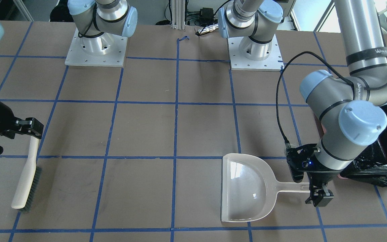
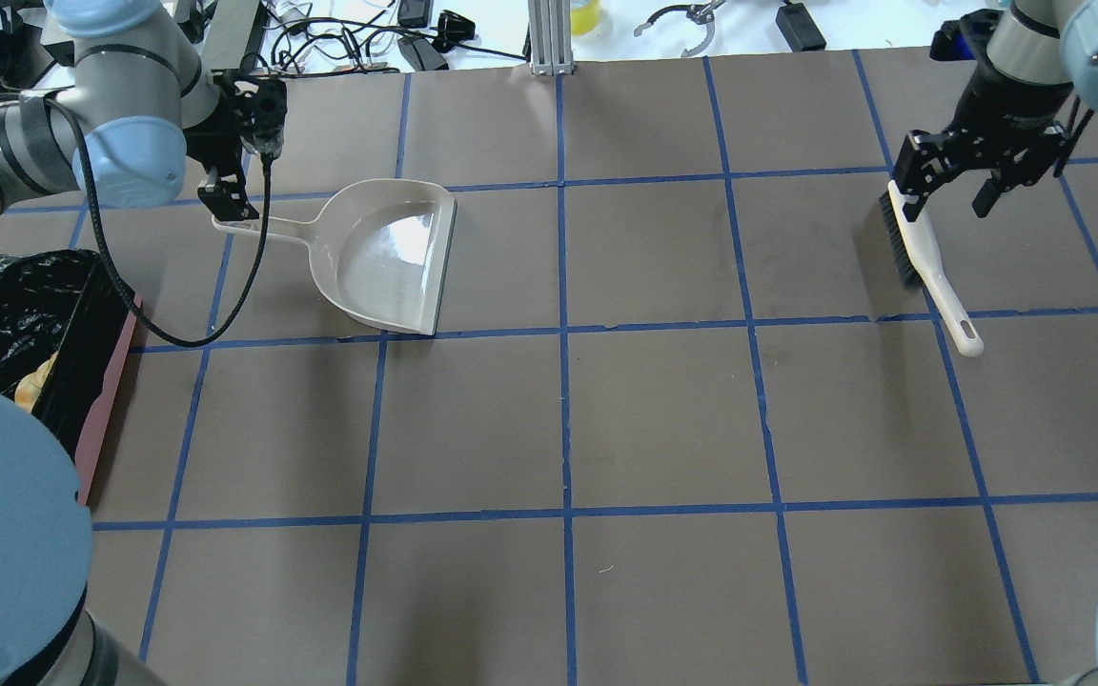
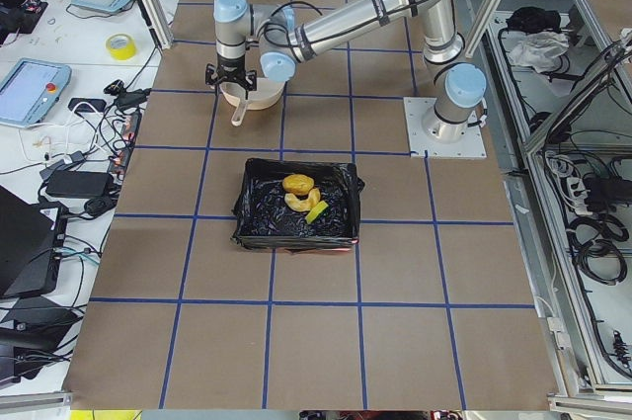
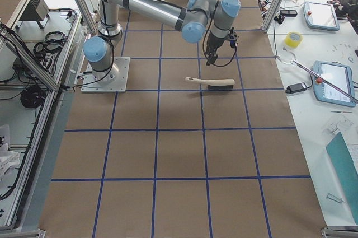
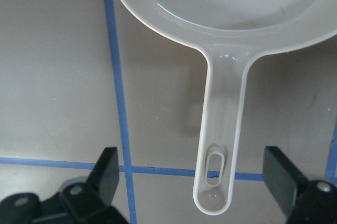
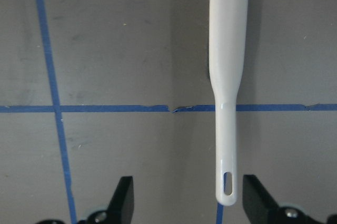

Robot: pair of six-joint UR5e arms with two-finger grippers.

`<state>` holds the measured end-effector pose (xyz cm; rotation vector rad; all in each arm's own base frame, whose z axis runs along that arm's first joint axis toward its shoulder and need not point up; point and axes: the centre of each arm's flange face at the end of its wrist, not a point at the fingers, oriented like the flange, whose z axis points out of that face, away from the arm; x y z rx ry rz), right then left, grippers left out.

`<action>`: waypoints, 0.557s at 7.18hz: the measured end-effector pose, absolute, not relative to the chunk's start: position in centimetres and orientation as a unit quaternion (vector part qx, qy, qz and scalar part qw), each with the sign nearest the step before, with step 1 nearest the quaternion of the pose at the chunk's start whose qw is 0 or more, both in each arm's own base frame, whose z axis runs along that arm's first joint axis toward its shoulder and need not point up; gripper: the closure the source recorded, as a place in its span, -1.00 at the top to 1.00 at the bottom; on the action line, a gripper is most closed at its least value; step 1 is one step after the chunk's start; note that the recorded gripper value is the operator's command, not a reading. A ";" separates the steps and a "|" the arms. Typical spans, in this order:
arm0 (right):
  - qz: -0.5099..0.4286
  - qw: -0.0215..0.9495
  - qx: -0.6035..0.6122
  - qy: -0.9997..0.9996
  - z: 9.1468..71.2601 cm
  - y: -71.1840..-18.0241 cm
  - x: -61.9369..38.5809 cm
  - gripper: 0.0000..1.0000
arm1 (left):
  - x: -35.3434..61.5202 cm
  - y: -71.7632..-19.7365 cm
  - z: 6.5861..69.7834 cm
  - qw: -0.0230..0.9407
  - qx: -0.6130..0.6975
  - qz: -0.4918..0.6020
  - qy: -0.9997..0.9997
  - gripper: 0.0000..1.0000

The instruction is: Sweep and dump trash into bin

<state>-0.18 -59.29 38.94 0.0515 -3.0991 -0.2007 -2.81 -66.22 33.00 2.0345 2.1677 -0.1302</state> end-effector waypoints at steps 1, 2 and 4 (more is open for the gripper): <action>-0.058 0.022 0.037 -0.997 41.0 -58.1 3.4 0.58 | -4.4 -63.7 37.3 0.075 0.635 -0.052 0.767 1.00; -0.052 0.024 0.055 -0.997 43.0 -56.5 6.7 0.56 | -5.8 -60.6 41.4 0.056 0.570 -0.058 0.817 1.00; -0.038 0.025 0.073 -0.996 46.5 -53.2 11.2 0.58 | -8.3 -54.7 47.3 0.028 0.418 -0.056 0.906 1.00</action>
